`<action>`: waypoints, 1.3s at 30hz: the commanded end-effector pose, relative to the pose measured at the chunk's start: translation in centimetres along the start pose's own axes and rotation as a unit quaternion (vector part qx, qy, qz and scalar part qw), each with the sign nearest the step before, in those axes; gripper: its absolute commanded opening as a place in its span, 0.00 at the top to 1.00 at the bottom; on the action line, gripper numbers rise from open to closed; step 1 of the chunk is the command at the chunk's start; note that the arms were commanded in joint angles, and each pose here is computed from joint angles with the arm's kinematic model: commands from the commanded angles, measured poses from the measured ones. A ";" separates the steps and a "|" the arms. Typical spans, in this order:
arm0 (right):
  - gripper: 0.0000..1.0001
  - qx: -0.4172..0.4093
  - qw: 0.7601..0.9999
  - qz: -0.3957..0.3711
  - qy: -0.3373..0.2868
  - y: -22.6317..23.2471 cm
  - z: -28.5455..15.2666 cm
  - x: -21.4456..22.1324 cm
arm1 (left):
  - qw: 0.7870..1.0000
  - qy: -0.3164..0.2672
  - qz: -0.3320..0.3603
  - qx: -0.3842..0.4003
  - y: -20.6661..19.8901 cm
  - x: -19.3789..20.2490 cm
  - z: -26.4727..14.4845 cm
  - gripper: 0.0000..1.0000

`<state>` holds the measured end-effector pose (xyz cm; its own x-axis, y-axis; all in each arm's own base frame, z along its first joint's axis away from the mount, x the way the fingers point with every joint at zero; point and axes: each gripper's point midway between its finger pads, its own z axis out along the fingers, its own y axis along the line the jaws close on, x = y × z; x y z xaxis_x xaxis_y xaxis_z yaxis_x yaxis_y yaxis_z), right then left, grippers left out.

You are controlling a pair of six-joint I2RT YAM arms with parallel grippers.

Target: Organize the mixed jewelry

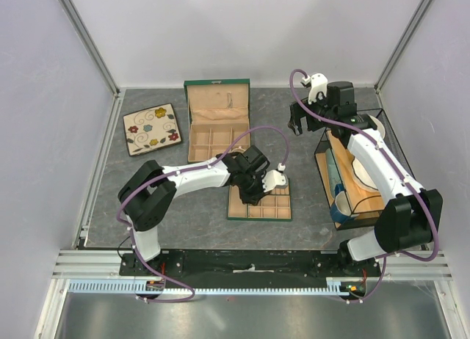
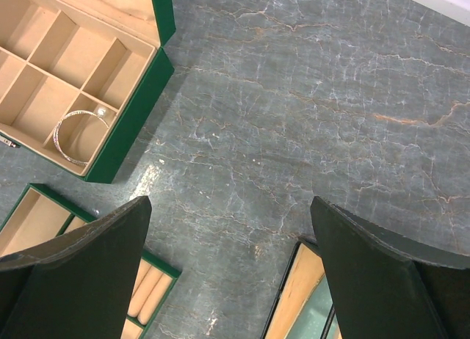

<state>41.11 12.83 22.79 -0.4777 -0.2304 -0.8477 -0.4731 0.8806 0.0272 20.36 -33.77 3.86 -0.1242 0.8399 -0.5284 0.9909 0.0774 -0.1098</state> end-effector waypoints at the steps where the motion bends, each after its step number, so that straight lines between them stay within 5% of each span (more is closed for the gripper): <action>1: 0.02 0.001 1.000 -0.008 -0.022 -0.1 -0.4 -1.0 | 0.999 -0.027 0.022 -0.022 0.9 -2.2 -0.7 0.78; 16: 0.02 0.001 1.000 -0.007 -0.020 -0.2 -0.3 -0.9 | 0.999 -0.035 0.029 -0.029 0.7 -2.7 -2.0 0.67; 25: 0.02 -0.002 1.000 -0.007 -0.020 -0.1 -0.3 -0.8 | 0.993 -0.068 0.049 -0.089 0.5 -3.2 -7.4 0.68; 39: 0.02 -0.013 1.000 -0.003 -0.012 0.2 0.3 -0.3 | 0.968 -0.062 -0.063 -0.233 6.1 8.7 -17.7 0.67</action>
<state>41.06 12.94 22.82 -0.4770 -0.2283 -0.8487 -0.4798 0.8767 0.0338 25.53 -20.09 13.45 -0.2190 0.7274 -0.6503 0.9034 0.4030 0.1466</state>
